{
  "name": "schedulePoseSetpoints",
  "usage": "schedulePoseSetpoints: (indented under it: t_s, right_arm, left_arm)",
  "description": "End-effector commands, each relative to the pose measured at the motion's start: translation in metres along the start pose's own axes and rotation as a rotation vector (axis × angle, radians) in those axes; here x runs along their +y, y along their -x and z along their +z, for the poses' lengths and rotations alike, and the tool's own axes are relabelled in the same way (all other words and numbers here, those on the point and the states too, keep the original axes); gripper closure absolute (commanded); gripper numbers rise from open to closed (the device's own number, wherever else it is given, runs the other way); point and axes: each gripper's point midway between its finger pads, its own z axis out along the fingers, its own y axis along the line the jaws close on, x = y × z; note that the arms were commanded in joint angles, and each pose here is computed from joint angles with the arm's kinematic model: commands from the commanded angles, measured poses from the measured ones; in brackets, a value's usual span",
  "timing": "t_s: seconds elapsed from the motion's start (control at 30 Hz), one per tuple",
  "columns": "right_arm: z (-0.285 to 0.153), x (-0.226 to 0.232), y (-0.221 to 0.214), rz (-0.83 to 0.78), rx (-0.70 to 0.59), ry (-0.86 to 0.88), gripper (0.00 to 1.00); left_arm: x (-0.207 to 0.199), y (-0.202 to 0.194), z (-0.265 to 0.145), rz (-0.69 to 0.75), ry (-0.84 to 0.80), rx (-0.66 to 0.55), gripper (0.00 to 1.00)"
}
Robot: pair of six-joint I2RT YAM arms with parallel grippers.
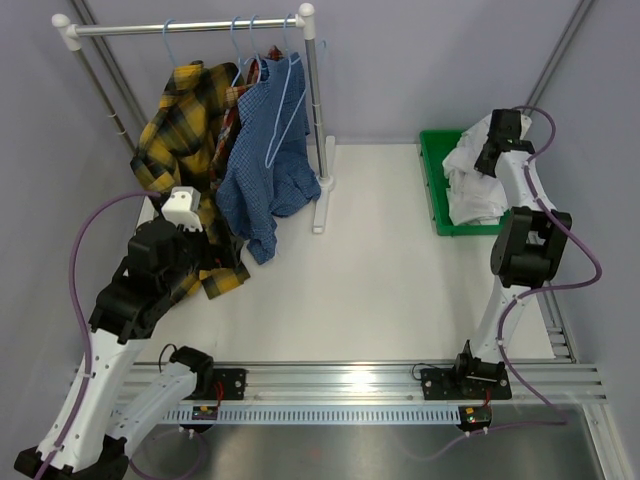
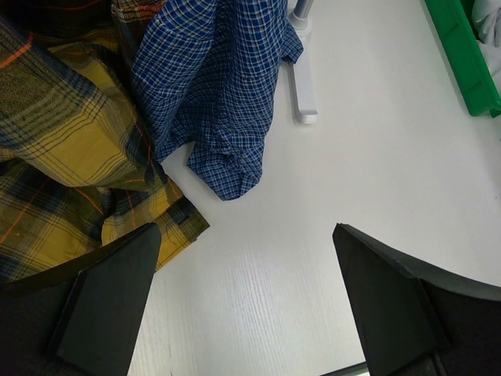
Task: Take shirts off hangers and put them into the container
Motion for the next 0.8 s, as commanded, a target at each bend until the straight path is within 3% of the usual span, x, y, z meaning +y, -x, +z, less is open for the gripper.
schedulePoseSetpoints:
  t_s: [0.0, 0.17, 0.37, 0.43, 0.53, 0.67, 0.77]
  right_arm:
    - [0.018, -0.009, -0.07, -0.039, 0.204, -0.079, 1.0]
    - [0.036, -0.015, -0.118, -0.04, 0.379, -0.092, 1.0]
    - [0.049, -0.01, -0.14, -0.082, 0.523, -0.086, 0.95]
    - [0.05, -0.006, -0.133, -0.09, 0.51, -0.072, 0.94]
    - [0.035, -0.005, -0.108, -0.077, 0.439, -0.054, 0.8]
    - [0.007, 0.0, -0.069, -0.05, 0.315, -0.006, 0.5]
    - [-0.012, 0.004, -0.047, -0.029, 0.253, 0.031, 0.44]
  left_arm:
    - [-0.002, 0.021, -0.008, 0.0, -0.006, -0.068, 0.01]
    - [-0.002, 0.025, -0.012, -0.001, -0.006, -0.086, 0.01]
    - [-0.002, 0.028, -0.016, -0.005, -0.005, -0.1, 0.01]
    - [-0.003, 0.029, -0.016, -0.007, -0.008, -0.101, 0.01]
    - [-0.004, 0.032, -0.019, -0.011, -0.012, -0.113, 0.01]
    - [-0.004, 0.037, -0.022, -0.012, -0.011, -0.129, 0.01]
    - [-0.005, 0.039, -0.023, -0.012, -0.011, -0.132, 0.01]
